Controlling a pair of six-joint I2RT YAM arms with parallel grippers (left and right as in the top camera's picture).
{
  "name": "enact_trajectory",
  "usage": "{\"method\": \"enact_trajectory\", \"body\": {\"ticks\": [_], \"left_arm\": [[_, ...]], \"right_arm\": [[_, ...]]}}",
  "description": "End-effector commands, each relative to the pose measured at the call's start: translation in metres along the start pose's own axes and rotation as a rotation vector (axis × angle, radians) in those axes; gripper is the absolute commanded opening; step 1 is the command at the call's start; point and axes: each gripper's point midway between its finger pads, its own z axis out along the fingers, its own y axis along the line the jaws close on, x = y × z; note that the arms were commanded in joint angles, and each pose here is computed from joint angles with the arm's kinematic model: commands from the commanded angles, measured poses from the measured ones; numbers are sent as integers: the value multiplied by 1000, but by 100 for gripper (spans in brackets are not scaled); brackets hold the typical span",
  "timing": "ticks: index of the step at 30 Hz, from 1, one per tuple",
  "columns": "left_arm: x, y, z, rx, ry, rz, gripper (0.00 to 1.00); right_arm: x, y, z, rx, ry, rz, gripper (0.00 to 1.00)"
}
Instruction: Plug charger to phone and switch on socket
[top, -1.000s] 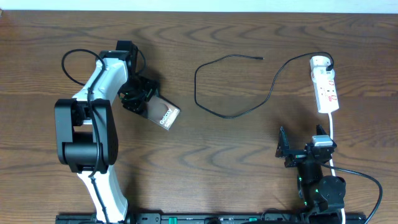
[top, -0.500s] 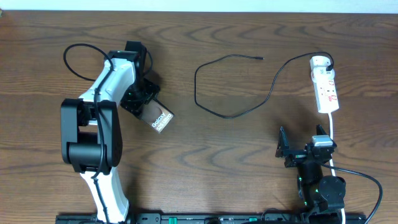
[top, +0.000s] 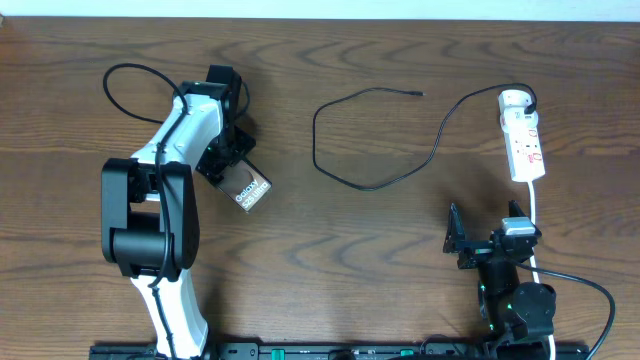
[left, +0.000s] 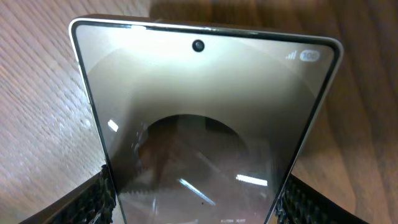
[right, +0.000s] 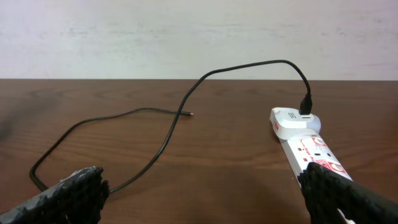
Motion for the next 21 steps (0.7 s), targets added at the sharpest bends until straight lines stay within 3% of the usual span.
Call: {"method": "enact_trajectory", "body": {"ticks": [1,13,16,19,21], "left_arm": [[-11,6,-7,-9,-80,22,47],[-6,10,20,3,-88,57,48],[-6,10,19,8,-87,57,79],[-7,9,12,22,-96,55,89],[-9,6,2,47,-112,52,91]], "right_arm": [[1,-1,0,3,1,-12,99],[1,-1,0,3,1,-12,99],[1,-1,0,4,1,-12,99],[1,-1,0,4,1,-12,99],[1,-1,0,3,1,-12,99]]}}
